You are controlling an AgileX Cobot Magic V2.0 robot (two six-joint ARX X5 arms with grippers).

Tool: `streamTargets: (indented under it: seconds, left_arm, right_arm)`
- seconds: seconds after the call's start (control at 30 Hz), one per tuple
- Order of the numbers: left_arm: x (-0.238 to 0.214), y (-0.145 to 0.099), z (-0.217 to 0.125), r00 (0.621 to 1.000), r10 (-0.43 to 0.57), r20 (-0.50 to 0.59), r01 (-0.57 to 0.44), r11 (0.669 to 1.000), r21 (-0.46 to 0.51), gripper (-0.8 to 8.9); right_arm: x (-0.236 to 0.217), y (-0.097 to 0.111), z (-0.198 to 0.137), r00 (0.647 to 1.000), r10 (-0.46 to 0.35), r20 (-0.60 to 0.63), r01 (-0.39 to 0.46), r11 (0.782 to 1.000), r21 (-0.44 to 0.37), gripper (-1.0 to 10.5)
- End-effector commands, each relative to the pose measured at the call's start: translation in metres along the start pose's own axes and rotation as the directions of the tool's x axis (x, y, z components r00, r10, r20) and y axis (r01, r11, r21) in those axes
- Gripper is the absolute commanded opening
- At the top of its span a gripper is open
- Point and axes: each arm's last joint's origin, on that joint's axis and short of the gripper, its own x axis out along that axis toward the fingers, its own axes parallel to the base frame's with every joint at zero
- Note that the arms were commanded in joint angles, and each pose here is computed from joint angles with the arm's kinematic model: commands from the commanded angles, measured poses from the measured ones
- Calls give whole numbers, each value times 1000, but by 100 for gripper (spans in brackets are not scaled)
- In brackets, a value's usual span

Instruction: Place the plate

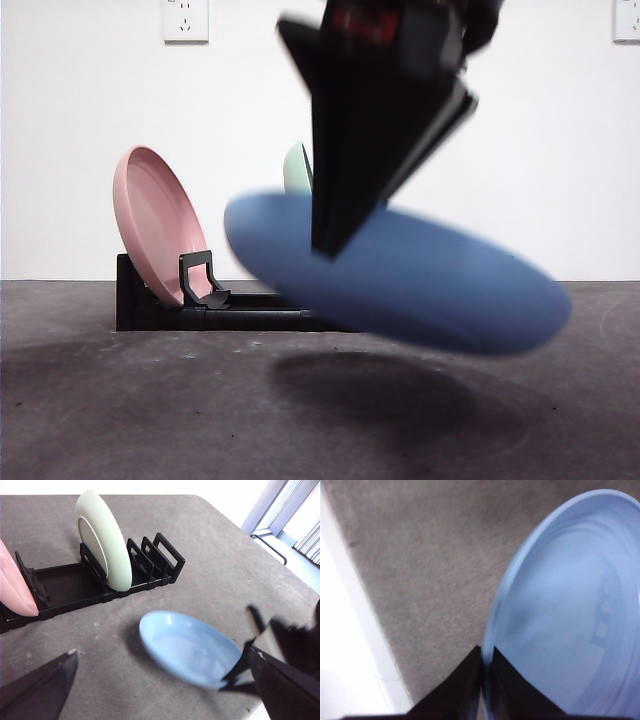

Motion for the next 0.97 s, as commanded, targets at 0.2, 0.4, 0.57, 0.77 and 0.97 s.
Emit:
streamTargets:
  seconds: [0.2, 0.4, 0.57, 0.77, 0.97]
  left_arm:
    - [-2, -2, 5, 1000, -1, 18, 0, 1000, 22, 562]
    - [-2, -2, 5, 1000, -1, 18, 0, 1000, 17, 561]
    - [-2, -2, 5, 1000, -1, 18, 1, 1000, 4, 561]
    - [-2, -2, 5, 1000, -1, 18, 1, 1000, 4, 561]
    - [0, -1, 5, 1000, 0, 12, 0, 1000, 8, 562]
  right_arm:
    - [36, 14, 4, 989, -130, -67, 128, 991, -31, 12]
    - [52, 27, 7, 989, -138, -52, 135, 989, -56, 12]
    - [53, 35, 7, 990, -129, -51, 126, 991, -52, 22]
    - [44, 32, 12, 996, -80, -44, 81, 997, 12, 306]
    - [-19, 1, 42, 990, 29, 140, -48, 990, 134, 396]
